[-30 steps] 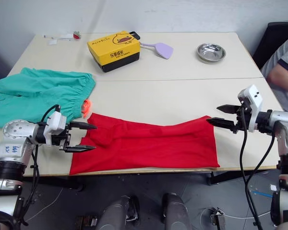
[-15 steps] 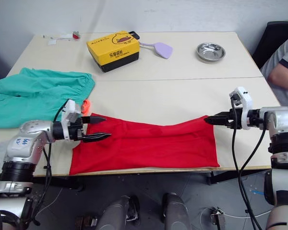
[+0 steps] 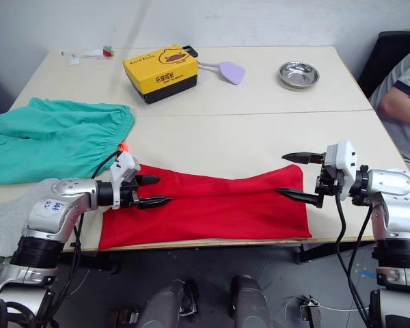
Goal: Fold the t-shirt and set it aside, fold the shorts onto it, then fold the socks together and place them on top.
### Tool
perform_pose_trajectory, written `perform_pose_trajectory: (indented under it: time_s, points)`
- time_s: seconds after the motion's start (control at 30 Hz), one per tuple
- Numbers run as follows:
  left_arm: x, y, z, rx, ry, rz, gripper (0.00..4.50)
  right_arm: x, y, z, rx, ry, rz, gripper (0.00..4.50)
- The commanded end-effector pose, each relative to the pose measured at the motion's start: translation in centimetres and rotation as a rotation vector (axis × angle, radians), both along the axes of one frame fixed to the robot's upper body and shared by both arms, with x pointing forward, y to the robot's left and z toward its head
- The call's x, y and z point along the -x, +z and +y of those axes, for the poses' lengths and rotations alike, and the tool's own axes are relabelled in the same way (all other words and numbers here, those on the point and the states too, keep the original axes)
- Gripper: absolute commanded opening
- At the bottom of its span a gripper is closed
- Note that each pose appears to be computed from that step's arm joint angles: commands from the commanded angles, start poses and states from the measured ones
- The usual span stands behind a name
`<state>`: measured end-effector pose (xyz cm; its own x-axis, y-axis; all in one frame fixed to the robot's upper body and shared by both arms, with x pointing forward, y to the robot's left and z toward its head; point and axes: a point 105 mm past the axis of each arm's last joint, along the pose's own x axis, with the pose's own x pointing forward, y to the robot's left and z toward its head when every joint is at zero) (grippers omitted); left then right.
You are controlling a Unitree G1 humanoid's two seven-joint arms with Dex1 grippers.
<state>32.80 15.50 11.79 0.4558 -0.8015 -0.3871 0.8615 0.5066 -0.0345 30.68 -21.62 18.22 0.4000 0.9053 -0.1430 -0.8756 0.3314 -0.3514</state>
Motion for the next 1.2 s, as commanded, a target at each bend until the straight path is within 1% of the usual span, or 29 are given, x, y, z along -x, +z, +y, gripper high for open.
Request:
perform_pose_trajectory:
  time_s: [0.03, 0.1, 0.17, 0.27, 0.4, 0.43, 0.6, 0.73, 0.87, 0.93, 1.07, 1.13, 1.2]
  points:
    - [0.0, 0.9, -0.4, 0.002, -0.024, -0.028, 3.59, 0.5, 0.7, 0.2, -0.018, 0.008, -0.051, 4.50]
    - [0.2, 0.9, -0.2, -0.005, -0.033, -0.023, 3.24, 0.6, 0.7, 0.2, -0.029, 0.010, -0.053, 4.50]
    - [0.3, 0.9, 0.1, -0.015, -0.040, -0.023, 2.66, 1.0, 0.9, 0.4, -0.031, 0.032, -0.061, 4.50]
    - [0.6, 1.1, 0.3, -0.017, -0.078, -0.033, 1.66, 1.9, 1.1, 1.1, -0.024, 0.096, -0.092, 4.50]
    - [0.7, 1.4, 0.2, -0.015, -0.123, -0.057, 0.31, 2.0, 0.9, 1.5, -0.010, 0.108, -0.098, 4.50]
    - [0.7, 1.6, 0.1, -0.009, -0.144, -0.079, 0.15, 2.0, 0.8, 1.4, -0.012, 0.104, -0.094, 4.50]
    - [1.3, 2.2, 0.3, -0.018, -0.262, -0.194, 0.15, 2.0, 0.5, 1.2, -0.015, 0.090, -0.085, 4.50]
    - [2.4, 2.3, 0.9, -0.074, -0.406, -0.310, 0.15, 2.1, 0.1, 1.0, -0.015, 0.079, -0.075, 4.50]
    - [3.3, 1.9, 1.2, -0.121, -0.524, -0.351, 0.15, 2.2, -0.4, 0.8, -0.015, 0.070, -0.066, 4.50]
    - [3.6, 1.2, 1.6, -0.182, -0.574, -0.367, 0.15, 2.2, -0.6, 0.8, -0.014, 0.064, -0.060, 4.50]
    - [3.3, 0.3, 1.8, -0.265, -0.608, -0.392, 0.15, 2.2, -1.5, 0.6, -0.004, 0.045, -0.049, 4.50]
    - [3.1, 0.1, 1.8, -0.265, -0.595, -0.377, 0.15, 2.0, -1.7, 0.4, -0.004, 0.022, -0.050, 4.50]
    - [3.0, 0.3, 1.6, -0.228, -0.568, -0.362, 0.15, 1.8, -1.8, 0.2, 0.001, -0.001, -0.044, 4.50]
